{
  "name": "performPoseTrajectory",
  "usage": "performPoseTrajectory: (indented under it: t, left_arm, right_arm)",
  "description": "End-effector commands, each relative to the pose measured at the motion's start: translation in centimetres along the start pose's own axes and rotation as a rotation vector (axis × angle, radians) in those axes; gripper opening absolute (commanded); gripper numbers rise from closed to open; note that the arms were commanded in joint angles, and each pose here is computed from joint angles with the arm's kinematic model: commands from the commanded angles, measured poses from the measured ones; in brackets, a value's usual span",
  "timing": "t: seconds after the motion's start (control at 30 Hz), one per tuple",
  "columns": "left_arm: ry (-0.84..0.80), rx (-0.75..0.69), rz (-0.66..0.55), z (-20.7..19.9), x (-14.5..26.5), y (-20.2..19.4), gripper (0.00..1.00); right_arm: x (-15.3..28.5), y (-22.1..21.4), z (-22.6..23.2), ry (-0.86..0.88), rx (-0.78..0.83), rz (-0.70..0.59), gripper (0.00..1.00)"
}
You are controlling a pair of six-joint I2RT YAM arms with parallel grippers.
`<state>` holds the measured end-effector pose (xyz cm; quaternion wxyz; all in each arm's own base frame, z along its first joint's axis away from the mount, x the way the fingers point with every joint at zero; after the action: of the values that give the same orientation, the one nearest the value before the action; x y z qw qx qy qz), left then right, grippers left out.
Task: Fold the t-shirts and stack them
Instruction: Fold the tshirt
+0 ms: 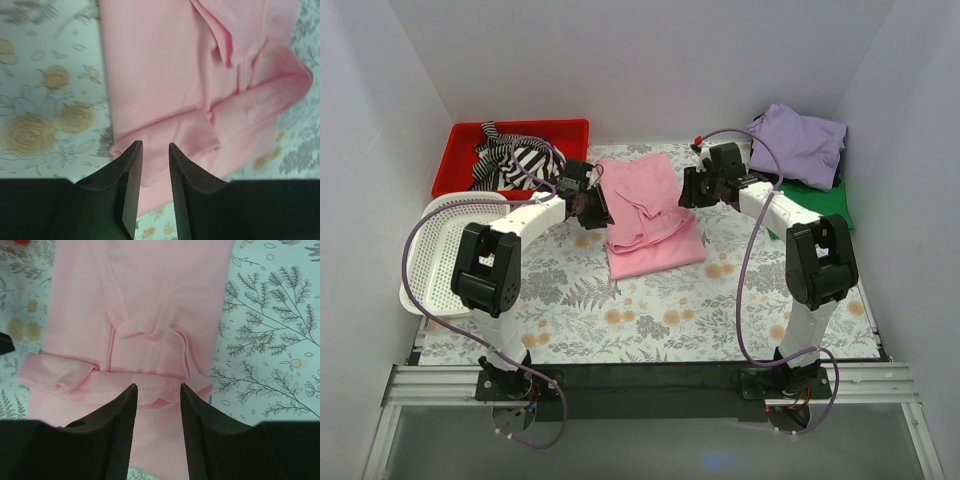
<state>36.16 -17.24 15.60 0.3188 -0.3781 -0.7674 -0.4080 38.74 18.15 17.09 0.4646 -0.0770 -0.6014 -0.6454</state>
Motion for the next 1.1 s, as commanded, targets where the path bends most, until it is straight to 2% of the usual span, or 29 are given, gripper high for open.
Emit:
performPoseTrajectory:
  t: [0.0,0.13,0.37,0.67,1.07]
  left_arm:
    - [-0.216,-0.074,0.123,-2.2,2.4,-2.1,0.26]
    - [-0.249,-0.066,0.189,-1.7,2.8,-4.2,0.26]
    - [-0.34,-0.099,0.262,-2.4,4.1,-5.6,0.26]
    - [-0.237,-0.105,0.324,-0.5,1.3,-7.3,0.25]
    - [-0.131,-0.113,0.258,-0.9,-2.1,-5.3,0.24]
  right_arm:
    - [1.5,-0.2,1.1,0.098,0.011,0.019,0.46]
    - [1.3,-2.0,1.4,0.154,-0.01,0.058,0.46]
    - [1.9,-3.9,1.9,0.2,-0.016,0.102,0.44]
    - [1.1,-4.8,1.8,0.206,-0.022,0.134,0.44]
    - [-0.9,-3.7,1.4,0.216,-0.02,0.135,0.44]
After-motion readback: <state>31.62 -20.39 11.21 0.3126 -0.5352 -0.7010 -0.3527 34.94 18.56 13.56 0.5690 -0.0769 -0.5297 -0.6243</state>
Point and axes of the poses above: each gripper's point midway between its finger pads, its own x axis back along the fingers, its own z axis along the line the jaws close on, y = z × x, the point moved 9 cm from there along x, back along the fingers, and after that the axes turned 4 degrees about x, right-handed, at the moved point
